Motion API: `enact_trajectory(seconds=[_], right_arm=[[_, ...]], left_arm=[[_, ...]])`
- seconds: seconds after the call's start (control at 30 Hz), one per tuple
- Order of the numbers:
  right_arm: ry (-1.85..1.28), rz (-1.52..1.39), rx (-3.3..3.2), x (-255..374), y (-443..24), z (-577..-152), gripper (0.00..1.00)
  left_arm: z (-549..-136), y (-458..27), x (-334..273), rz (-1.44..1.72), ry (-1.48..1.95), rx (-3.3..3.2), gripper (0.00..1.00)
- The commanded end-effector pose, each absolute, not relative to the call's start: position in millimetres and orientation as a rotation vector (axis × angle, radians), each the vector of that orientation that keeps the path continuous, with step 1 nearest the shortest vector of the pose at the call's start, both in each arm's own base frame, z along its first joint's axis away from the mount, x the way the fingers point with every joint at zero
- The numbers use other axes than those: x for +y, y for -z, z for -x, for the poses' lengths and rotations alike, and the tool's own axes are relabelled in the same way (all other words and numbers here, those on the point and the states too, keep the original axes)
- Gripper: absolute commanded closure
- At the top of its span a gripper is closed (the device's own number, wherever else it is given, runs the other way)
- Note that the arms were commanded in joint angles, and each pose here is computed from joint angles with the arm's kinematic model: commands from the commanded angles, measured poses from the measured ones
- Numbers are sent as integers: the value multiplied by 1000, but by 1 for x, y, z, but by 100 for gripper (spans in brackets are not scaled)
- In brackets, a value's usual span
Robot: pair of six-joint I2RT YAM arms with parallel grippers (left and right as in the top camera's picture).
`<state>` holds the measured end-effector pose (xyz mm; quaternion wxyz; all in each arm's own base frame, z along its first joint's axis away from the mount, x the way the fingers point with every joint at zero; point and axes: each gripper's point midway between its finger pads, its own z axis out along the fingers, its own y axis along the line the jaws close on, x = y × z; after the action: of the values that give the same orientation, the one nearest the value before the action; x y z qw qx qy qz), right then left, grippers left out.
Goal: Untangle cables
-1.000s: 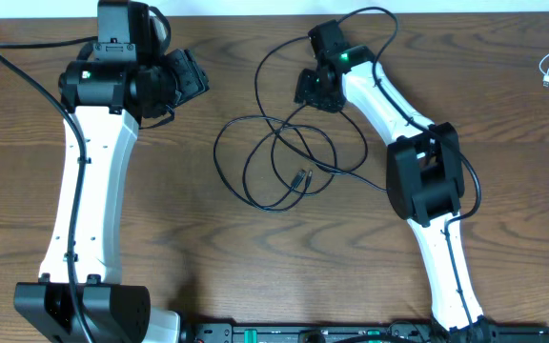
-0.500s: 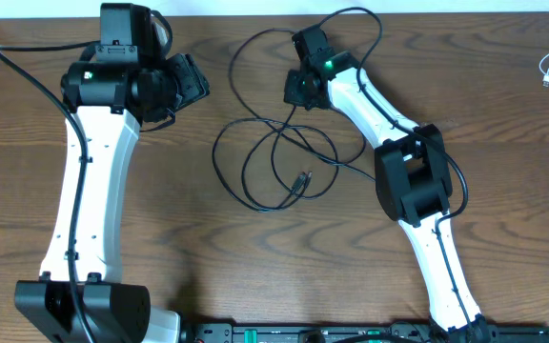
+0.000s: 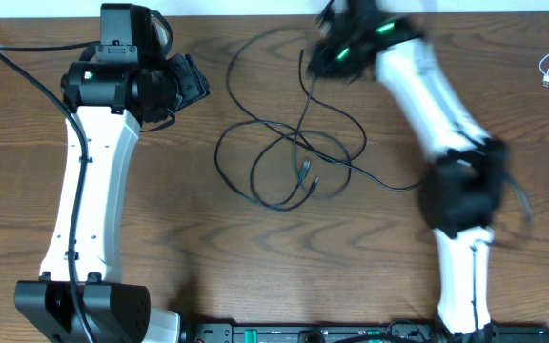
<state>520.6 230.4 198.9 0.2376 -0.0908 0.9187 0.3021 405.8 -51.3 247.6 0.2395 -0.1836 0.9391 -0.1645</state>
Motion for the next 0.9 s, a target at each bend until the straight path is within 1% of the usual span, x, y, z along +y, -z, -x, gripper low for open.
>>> enact_trajectory(seconds=[0.0, 0.13, 0.2, 0.37, 0.5, 0.77, 0.87], right_arm=[[-849, 310, 2148, 182, -372, -489, 99], [-759, 245, 1988, 126, -449, -456, 99], [-713, 210, 1927, 101, -476, -441, 99], [-653, 151, 1836, 58, -515, -407, 99], [-717, 186, 1823, 57, -522, -391, 99], [-741, 181, 1853, 59, -515, -390, 99], [-743, 173, 1865, 59, -512, -389, 99]], left_arm=[[-404, -238, -47, 523, 426, 2594, 36], [-403, -232, -48, 527, 425, 2610, 36], [-401, -227, -51, 521, 427, 2626, 36], [-393, -214, -74, 377, 481, 2690, 36], [-391, -201, -101, 272, 498, 2736, 36], [-393, -163, -164, 69, 525, 2816, 37], [-401, -150, -194, -6, 616, 2807, 36]])
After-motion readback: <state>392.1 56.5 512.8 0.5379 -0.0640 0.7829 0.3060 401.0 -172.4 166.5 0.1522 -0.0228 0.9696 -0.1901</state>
